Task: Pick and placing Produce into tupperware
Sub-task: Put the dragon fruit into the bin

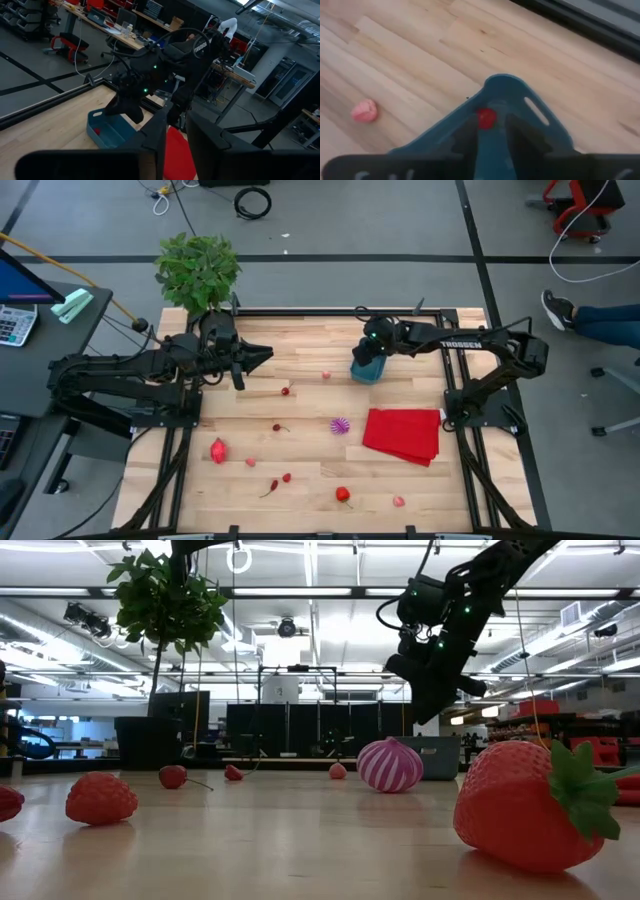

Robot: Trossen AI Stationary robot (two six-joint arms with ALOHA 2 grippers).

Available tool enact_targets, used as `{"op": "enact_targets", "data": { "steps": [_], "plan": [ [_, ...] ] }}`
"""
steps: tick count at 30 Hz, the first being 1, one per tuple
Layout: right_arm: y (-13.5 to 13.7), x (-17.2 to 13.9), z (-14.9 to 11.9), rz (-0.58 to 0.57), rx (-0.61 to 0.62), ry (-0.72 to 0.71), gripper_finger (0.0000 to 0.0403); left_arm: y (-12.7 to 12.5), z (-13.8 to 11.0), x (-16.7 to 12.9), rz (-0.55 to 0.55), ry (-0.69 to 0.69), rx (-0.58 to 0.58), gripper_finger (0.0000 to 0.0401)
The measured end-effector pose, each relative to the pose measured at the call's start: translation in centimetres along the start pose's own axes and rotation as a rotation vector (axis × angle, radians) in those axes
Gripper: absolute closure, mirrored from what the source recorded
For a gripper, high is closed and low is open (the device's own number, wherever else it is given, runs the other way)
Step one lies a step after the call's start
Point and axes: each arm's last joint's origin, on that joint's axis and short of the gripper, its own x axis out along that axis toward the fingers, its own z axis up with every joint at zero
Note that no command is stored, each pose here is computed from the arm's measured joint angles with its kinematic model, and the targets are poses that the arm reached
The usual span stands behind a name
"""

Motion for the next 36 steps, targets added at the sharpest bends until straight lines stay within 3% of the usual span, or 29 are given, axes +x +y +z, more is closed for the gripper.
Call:
{"op": "enact_targets", "data": {
  "steps": [6, 12, 15, 20, 24, 28, 32, 36],
  "plan": [
    [0.9, -0.2, -0.3, 0.164, 0.069, 0.077, 0.0270, 0.0, 0.0, 0.0, 0.001, 0.002, -0.001, 0.0321],
    [4.1, -1.6, -2.1, 0.399, -0.025, 0.179, 0.0274, 0.5, -1.0, -0.1, 0.054, 0.101, -0.023, 0.0330],
    [5.6, -3.6, -3.4, 0.522, -0.078, 0.247, 0.0277, 0.8, -1.5, -0.1, 0.084, 0.151, -0.035, 0.0335],
    [7.8, -9.1, -6.1, 0.723, -0.053, 0.352, 0.0281, 0.9, -1.6, -0.2, 0.091, 0.161, -0.038, 0.0337],
    [9.3, -14.3, -10.0, 0.845, -0.098, 0.428, 0.0281, 0.9, -1.6, -0.2, 0.091, 0.162, -0.027, 0.0335],
    [10.6, -18.0, -15.3, 0.873, -0.185, 0.482, 0.0281, 0.9, -1.6, -0.2, 0.090, 0.163, -0.006, 0.0337],
    [11.4, -19.6, -21.0, 0.844, -0.365, 0.486, 0.0281, 0.9, -1.6, -0.1, 0.091, 0.162, 0.003, 0.0343],
    [11.8, -19.7, -24.5, 0.824, -0.553, 0.443, 0.0281, 0.8, -1.5, -0.1, 0.072, 0.164, 0.177, 0.0349]
  ]
}}
